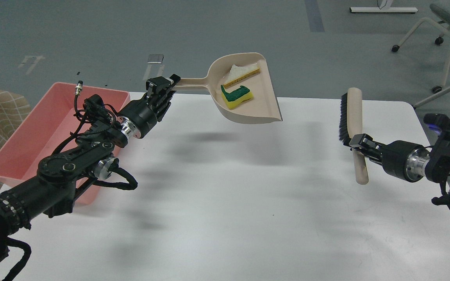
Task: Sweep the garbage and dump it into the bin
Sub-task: 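Lift the loaded dustpan with the left gripper over the pink bin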
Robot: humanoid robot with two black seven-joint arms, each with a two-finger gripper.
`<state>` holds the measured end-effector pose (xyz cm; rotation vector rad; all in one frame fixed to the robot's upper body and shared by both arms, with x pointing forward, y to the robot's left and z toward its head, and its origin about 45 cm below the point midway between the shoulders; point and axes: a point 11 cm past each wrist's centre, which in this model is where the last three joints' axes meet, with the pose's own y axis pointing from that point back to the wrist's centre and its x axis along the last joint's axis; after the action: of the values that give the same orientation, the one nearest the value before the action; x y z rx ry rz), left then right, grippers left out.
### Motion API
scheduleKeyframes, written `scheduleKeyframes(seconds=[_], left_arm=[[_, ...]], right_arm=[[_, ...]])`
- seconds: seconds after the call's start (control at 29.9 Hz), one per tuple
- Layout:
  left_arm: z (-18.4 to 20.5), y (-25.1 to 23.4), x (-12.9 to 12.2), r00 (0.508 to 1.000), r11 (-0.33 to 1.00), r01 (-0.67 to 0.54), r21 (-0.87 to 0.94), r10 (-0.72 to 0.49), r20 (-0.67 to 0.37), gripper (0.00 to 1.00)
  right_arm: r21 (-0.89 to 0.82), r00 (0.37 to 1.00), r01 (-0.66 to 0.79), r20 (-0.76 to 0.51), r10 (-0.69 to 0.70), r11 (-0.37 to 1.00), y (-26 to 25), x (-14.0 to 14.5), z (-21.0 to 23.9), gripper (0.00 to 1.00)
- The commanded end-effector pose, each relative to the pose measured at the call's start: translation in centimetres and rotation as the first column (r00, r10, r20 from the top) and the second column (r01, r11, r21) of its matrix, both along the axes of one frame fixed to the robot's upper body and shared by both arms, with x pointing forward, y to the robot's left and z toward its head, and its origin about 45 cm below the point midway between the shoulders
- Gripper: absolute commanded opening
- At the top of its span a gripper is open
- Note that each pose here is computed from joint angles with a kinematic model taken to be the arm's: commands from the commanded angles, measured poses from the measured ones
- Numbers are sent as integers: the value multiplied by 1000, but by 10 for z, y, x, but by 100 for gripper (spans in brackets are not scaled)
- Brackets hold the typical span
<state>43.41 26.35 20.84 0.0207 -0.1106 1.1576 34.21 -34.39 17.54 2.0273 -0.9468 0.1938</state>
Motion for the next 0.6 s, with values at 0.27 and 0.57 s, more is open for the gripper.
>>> scheduleKeyframes(seconds=[0.27, 0.57], left_arm=[[57, 125, -25, 984, 984, -165, -62, 169, 54, 0], [41, 235, -93, 950, 949, -302, 89, 307, -52, 0]], right_arm=[[30, 992, 125, -28, -125, 992, -39, -26, -14, 0], [51, 992, 128, -28, -127, 990, -35, -26, -16, 0]])
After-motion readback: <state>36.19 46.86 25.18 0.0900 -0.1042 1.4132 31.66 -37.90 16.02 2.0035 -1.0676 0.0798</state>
